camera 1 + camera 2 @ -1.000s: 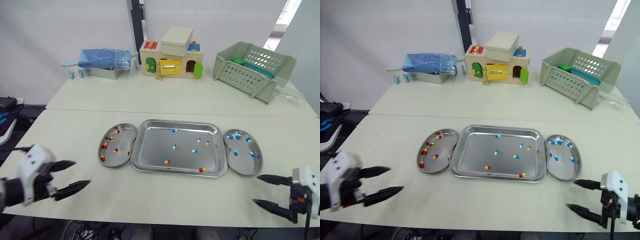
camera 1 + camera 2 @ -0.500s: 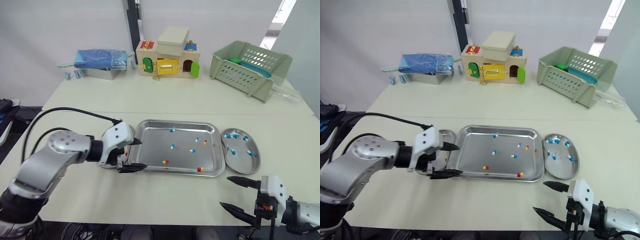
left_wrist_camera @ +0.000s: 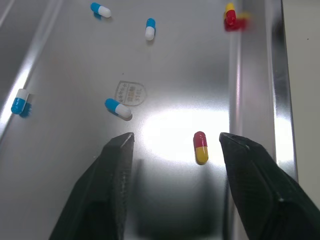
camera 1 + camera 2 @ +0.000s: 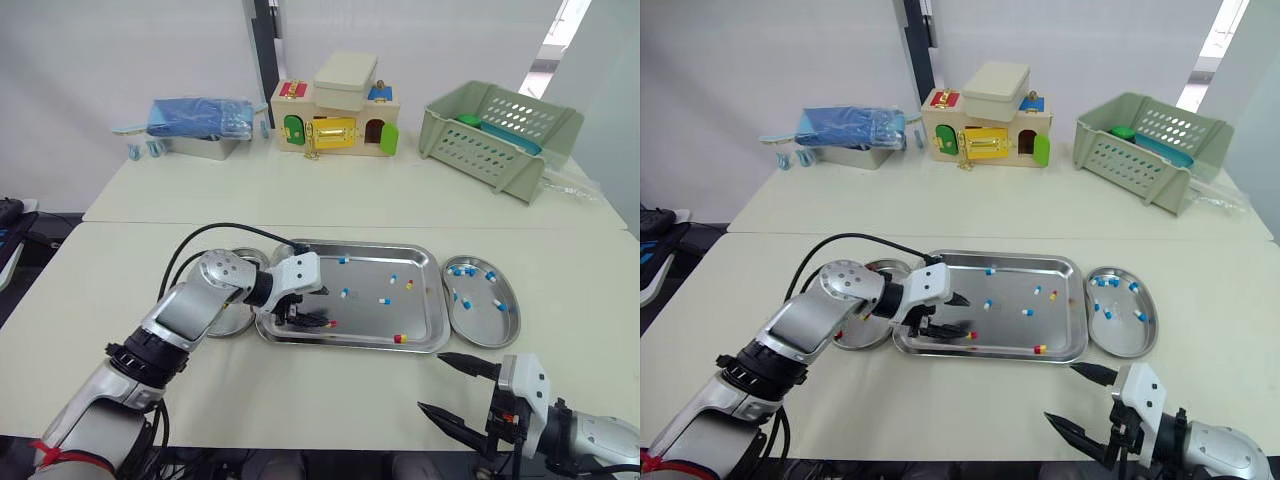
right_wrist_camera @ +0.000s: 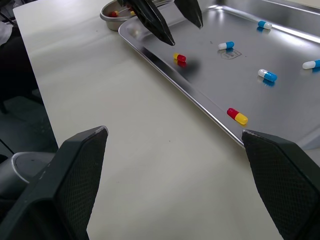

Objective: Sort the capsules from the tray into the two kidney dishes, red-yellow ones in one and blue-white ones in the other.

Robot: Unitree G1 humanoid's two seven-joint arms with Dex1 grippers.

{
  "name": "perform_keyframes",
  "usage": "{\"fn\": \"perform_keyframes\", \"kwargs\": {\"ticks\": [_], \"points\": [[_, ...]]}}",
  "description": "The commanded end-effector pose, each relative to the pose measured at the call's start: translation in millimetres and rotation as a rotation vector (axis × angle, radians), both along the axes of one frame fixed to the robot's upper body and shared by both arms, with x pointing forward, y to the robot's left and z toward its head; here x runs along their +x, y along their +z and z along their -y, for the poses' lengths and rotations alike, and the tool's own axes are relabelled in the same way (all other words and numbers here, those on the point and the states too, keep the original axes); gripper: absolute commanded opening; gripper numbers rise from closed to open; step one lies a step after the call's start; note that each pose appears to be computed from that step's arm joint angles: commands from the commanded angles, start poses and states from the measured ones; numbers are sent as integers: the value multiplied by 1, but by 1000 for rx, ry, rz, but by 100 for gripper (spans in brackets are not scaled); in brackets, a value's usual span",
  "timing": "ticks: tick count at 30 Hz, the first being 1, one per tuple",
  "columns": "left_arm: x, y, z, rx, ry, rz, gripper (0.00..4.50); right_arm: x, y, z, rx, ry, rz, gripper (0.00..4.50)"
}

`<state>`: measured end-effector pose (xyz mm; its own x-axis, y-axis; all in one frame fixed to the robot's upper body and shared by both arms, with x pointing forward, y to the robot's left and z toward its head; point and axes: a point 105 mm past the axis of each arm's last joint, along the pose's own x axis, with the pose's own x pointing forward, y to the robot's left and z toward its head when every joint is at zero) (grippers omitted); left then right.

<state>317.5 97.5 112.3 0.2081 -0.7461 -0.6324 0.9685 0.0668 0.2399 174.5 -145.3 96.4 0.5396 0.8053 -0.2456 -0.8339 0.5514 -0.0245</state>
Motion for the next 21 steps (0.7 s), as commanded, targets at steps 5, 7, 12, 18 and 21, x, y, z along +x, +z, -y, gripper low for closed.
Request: {"fn": "perform_keyframes", "kwargs": {"ticks": [5, 7, 12, 18, 21], "points": [[-1, 4, 6, 11, -40, 6, 235, 0, 11, -7, 13, 15, 27, 450], [-3, 2, 8, 10, -46, -1, 235, 1, 12, -8, 13, 14, 26, 450], [-3, 1, 10, 15, -45, 4, 235, 3, 14, -10, 14, 13, 30, 450], [-2, -6, 13, 38, -41, 9, 235, 3, 15, -11, 16, 15, 25, 450], [-3, -9, 13, 50, -40, 6, 235, 3, 15, -12, 17, 15, 25, 450]]}}
